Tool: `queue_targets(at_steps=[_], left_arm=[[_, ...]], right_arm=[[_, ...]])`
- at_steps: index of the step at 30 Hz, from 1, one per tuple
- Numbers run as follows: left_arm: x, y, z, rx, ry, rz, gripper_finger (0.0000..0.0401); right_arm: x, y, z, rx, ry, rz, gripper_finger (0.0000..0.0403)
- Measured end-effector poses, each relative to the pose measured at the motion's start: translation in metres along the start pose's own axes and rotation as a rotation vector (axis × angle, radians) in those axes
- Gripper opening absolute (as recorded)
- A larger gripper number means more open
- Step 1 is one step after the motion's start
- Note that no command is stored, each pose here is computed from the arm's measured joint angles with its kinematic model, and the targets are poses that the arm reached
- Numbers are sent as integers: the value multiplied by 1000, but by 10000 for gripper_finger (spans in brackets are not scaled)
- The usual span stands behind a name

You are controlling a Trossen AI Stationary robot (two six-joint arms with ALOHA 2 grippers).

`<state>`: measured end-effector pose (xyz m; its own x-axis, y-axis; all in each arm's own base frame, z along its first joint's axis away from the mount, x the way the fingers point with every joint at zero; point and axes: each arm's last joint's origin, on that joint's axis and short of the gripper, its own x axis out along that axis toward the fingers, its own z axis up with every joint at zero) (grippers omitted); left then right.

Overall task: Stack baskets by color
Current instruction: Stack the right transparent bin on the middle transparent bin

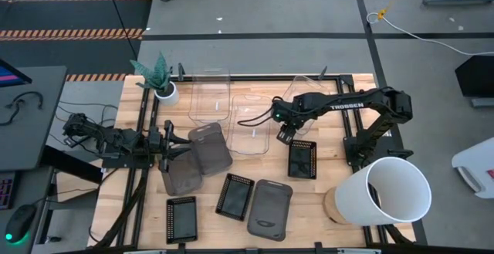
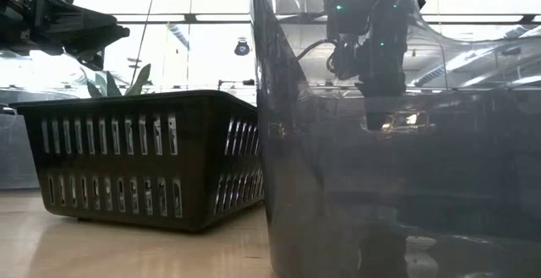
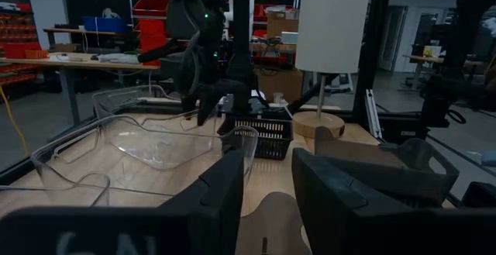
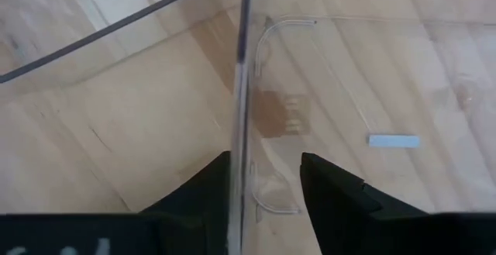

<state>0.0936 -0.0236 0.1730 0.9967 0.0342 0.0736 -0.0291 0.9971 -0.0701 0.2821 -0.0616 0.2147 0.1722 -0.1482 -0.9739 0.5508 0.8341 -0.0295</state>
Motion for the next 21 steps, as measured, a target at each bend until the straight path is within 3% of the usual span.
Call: queue_targets(at_steps=[16,21], left_arm=[[0,0,0,0,0,0,119],[0,0,0,0,0,0,119]], right_arm=[[22,-5,-19,23,101,23,12],[21,-4,-20,6,97,15,12]])
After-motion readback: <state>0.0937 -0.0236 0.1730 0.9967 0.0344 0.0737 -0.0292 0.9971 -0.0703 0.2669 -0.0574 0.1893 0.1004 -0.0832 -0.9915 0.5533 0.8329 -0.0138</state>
